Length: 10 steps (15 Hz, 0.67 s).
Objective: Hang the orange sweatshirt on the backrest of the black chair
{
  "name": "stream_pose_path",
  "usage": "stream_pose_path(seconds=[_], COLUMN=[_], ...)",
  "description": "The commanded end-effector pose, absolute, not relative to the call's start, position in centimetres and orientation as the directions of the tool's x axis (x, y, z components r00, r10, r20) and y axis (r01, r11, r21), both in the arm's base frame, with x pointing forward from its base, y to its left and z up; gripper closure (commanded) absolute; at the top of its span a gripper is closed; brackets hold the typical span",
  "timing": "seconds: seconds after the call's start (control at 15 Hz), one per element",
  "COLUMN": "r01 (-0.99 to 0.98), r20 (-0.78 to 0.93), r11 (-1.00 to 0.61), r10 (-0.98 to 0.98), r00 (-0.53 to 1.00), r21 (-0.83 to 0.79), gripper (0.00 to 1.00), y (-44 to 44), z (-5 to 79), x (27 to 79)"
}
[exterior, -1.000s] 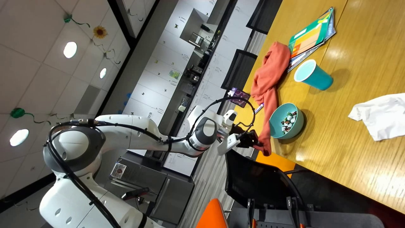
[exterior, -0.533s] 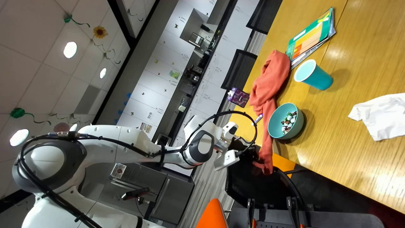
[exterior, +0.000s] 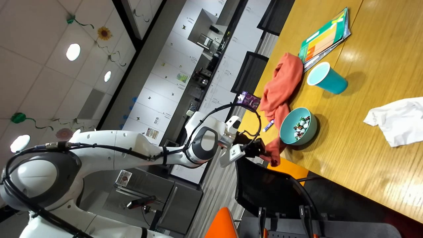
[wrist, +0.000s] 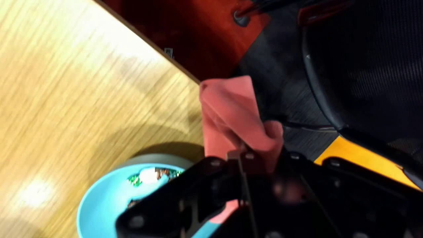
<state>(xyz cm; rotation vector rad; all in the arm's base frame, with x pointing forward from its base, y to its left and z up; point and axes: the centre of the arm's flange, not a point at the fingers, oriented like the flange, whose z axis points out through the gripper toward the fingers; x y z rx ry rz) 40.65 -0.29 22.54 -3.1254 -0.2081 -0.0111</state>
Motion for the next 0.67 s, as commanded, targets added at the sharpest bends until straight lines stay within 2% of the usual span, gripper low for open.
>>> stream_pose_path(seconds=[0.0, 0.07, 0.13, 0.27, 0.33, 0.6], r01=[0.144, 0.140, 0.137, 0.161, 0.176, 0.221], r20=[0.101, 0.131, 0.156, 0.206, 0.231, 0.340], r11=[-0.990, -0.990, -0.990, -0.986, -0.983, -0.971], r10=[0.144, 0.142, 0.140, 0.168, 0.184, 0.238], r00=[0.984, 0.981, 0.978, 0.964, 0.955, 0.910], r21=[0.014, 0.021, 0.031, 0.049, 0.058, 0.091], gripper=[0.97, 0.83, 0.60, 0.56, 0.50, 0.19], y=[0.3, 0.7, 1.1, 2.3, 2.9, 5.3], z=[25.0, 25.5, 26.0, 26.7, 27.1, 27.9], x=[45.2, 46.4, 47.3, 49.1, 49.9, 53.6])
